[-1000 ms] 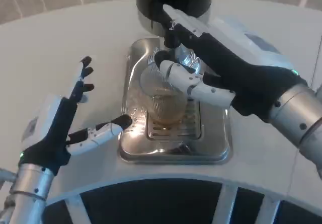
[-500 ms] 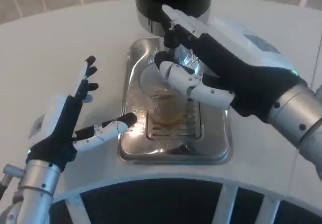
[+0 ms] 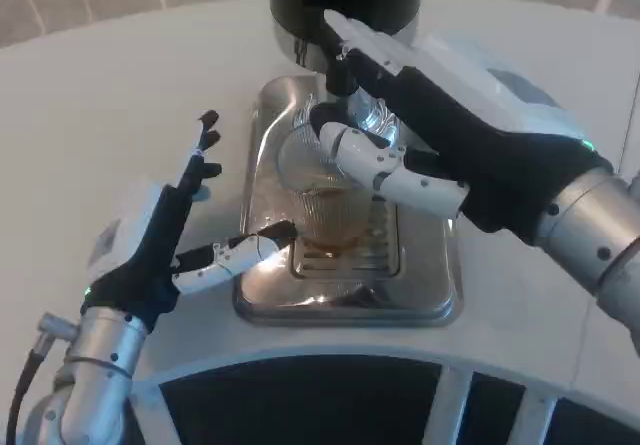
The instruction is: Grasp the cup under the faucet to collect the drink, then remove the cup.
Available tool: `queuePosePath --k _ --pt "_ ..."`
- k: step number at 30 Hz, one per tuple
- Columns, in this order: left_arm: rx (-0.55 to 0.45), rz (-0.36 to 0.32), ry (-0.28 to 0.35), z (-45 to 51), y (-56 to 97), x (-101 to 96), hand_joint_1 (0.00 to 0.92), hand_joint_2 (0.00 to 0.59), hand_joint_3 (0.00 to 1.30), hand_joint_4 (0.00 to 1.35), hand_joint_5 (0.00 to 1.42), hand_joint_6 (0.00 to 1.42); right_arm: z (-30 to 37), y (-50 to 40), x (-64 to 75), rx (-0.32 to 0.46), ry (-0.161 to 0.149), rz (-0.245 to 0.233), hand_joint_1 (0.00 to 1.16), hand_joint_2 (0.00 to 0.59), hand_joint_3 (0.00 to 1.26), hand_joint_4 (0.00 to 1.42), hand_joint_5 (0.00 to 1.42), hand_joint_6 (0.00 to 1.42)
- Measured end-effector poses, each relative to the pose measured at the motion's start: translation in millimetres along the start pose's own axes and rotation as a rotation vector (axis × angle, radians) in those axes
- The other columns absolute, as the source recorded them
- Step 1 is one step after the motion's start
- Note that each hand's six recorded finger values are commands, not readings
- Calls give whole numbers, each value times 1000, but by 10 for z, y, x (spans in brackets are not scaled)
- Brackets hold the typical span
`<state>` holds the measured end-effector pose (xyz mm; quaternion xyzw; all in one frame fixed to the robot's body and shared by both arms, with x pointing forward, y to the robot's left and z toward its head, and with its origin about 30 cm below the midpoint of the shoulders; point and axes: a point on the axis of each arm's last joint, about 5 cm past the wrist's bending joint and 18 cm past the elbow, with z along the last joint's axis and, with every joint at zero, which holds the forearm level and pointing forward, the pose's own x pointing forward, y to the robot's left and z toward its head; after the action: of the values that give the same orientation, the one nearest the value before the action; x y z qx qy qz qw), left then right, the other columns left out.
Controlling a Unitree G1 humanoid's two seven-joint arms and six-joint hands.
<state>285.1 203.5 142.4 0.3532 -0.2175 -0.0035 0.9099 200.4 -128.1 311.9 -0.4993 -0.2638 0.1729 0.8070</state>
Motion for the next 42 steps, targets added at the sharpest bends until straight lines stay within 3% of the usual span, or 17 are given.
queuePosePath --k 11,25,42 --pt "1 -25 -12 21 -46 57 339 42 0 0 200 291 -7 8 -10 2 2 -6 64 534 0 0 0 0" --pt "-1 -31 -14 8 -55 55 331 44 0 0 200 291 -25 20 -73 14 18 -65 83 545 0 0 0 0" --pt "-2 -37 -14 7 -63 65 322 42 0 0 201 290 64 11 -439 -4 6 -233 106 544 0 0 0 0"
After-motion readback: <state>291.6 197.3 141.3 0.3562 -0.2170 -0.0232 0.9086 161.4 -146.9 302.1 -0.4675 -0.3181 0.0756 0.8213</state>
